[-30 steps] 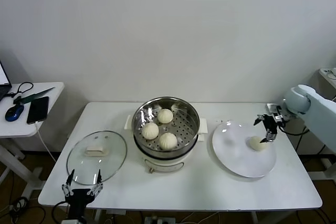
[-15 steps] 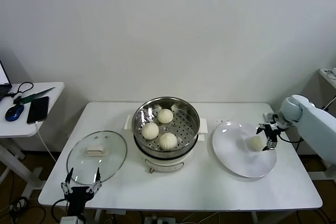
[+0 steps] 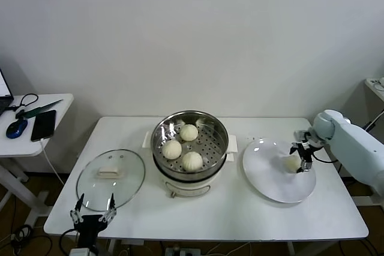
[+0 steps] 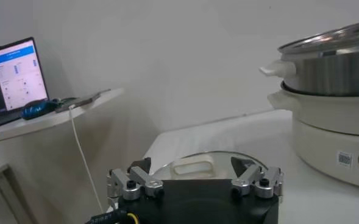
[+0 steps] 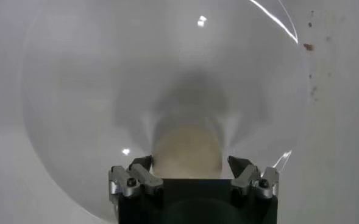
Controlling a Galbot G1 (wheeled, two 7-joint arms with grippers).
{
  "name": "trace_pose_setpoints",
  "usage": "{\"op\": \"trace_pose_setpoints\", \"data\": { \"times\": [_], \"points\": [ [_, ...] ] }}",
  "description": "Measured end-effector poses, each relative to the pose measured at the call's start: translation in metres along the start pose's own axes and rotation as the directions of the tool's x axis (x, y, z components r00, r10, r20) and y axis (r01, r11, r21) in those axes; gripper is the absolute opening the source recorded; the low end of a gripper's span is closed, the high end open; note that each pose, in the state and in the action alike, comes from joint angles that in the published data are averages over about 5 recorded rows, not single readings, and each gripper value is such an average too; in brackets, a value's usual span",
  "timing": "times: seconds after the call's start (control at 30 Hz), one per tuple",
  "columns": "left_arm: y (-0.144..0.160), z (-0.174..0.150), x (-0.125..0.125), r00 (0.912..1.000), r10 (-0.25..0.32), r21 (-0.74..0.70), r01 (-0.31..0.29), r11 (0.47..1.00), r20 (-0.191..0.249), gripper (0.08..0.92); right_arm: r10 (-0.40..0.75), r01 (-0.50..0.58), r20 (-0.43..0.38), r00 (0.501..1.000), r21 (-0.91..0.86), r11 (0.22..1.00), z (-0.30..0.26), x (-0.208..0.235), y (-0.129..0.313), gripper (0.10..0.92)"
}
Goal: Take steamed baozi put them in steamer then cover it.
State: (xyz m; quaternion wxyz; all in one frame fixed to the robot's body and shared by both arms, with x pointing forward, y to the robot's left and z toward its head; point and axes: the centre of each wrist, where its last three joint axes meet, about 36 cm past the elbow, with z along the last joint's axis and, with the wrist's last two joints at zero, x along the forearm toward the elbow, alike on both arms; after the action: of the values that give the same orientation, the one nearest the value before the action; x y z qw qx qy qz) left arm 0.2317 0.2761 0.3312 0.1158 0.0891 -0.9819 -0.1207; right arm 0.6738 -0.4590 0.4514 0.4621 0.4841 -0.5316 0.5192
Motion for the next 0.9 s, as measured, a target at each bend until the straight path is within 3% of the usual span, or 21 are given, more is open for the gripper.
{"op": "trace_pose_setpoints", "data": {
  "times": [0.3,0.5,0.9],
  "points": [
    [0.0,0.0,0.0,1.0,-0.001,0.0,0.001,1.0,0.0,0.823,-0.002,0.002,-0.002,1.0,-0.008,1.0,0.0,0.003,-0.003,0.701],
    [0.001,0.001,0.001,1.0,0.0,-0.004,-0.001,1.0,-0.004,0.823,0.017,-0.017,0.011,1.0,-0.025,1.0,-0.001,0.017,-0.007,0.679],
    [-0.008,-0.005,-0.002,0.9996,0.028,0.002,-0.028,1.0,0.01,0.823,0.14,-0.137,0.135,0.981,-0.032,0.99,-0.064,0.118,-0.05,0.67]
  ]
}}
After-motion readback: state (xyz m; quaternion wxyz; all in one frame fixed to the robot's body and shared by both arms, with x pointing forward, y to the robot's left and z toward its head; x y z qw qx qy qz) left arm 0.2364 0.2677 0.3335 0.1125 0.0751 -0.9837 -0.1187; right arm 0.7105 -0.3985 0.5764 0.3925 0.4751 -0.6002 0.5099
